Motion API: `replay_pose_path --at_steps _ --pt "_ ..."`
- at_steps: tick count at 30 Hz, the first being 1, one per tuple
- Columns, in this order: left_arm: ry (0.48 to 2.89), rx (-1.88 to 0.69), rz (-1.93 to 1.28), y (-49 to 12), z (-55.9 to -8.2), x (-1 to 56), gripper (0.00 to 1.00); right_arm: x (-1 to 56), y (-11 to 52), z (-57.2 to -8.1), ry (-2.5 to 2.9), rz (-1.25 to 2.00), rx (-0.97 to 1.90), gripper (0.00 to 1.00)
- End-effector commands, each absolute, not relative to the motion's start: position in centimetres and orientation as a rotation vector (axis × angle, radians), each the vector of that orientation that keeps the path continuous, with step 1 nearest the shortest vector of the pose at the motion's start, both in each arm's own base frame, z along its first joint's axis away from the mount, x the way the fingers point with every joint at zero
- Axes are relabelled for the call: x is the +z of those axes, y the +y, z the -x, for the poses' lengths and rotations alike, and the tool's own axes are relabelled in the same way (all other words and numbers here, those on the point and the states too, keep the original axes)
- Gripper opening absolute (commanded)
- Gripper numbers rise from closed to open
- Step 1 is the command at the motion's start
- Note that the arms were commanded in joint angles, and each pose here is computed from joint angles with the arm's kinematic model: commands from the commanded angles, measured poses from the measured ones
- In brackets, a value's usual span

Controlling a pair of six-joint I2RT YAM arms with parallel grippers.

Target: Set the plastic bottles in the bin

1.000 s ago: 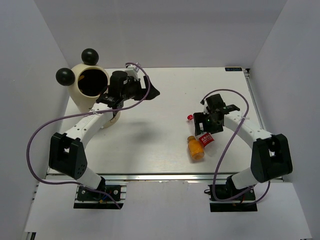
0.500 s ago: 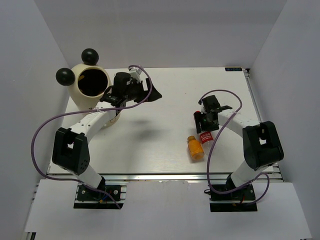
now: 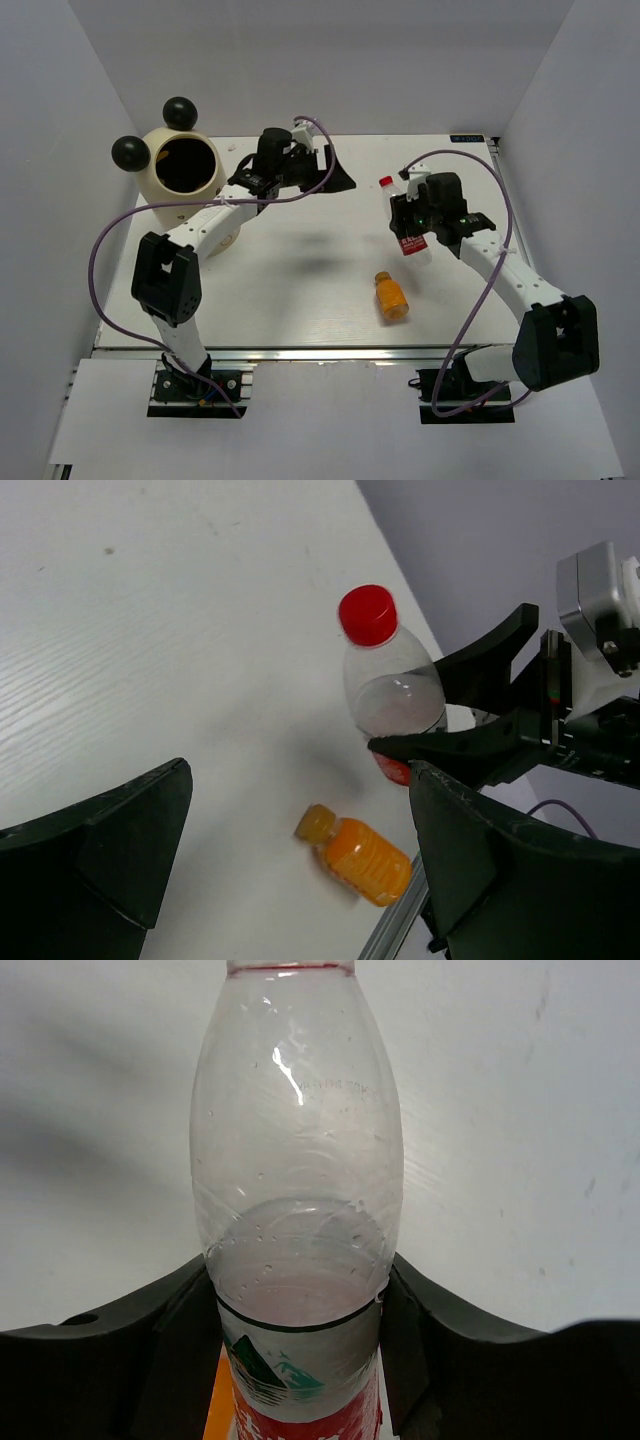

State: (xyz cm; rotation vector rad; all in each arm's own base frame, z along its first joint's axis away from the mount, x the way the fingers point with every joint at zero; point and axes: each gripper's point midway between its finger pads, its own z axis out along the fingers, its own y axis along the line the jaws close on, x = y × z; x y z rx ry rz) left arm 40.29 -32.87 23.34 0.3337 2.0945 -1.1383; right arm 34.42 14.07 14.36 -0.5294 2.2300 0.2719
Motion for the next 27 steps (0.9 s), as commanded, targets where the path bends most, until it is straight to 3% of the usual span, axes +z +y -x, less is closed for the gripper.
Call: replay_pose_path --at_steps 1,5,14,15,16,19,20,22,24,25,26,27 --pt "1.980 -1.216 -0.433 -35.6 -39.1 27.8 0.98 19.2 17.7 -34.9 2.026 0.712 0.453 0.50" --pt "1.928 -1.226 -0.428 -37.4 -38.9 29.0 0.98 21.9 21.3 -32.6 1.907 0.847 0.720 0.50" --pt "1.956 -1.175 -0.438 -39.1 -38.2 27.3 0.97 24.6 23.0 -31.3 1.805 0.886 0.866 0.50" --pt "1.964 -1.161 -0.426 -39.1 -38.4 27.0 0.93 24.4 23.1 -30.9 1.800 0.891 0.884 0.50" --pt "1.971 -1.142 -0.410 -38.9 -38.7 26.8 0.79 24.9 23.3 -30.8 1.772 0.892 0.890 0.50" --pt "1.966 -1.140 -0.397 -38.8 -38.7 27.0 0.53 25.0 23.4 -30.4 1.764 0.886 0.914 0.52" --pt "1.937 -1.153 -0.399 -38.9 -38.7 27.7 0.40 24.9 23.3 -30.5 1.768 0.881 0.910 0.54" --pt "1.922 -1.196 -0.411 -39.1 -38.1 28.0 0.30 24.6 23.2 -30.7 1.789 0.858 0.902 0.57" --pt "1.898 -1.210 -0.413 -39.2 -38.0 28.8 0.18 24.5 22.8 -31.2 1.810 0.822 0.868 0.69" --pt "1.895 -1.203 -0.403 -39.1 -38.1 29.1 0.11 24.3 22.6 -31.5 1.828 0.795 0.851 0.82" --pt "1.907 -1.188 -0.395 -39.0 -38.2 29.0 0.00 24.6 22.5 -31.7 1.815 0.781 0.844 0.85" --pt "1.907 -1.170 -0.385 -38.7 -38.4 29.2 0.00 25.0 22.4 -31.8 1.803 0.772 0.835 0.89"
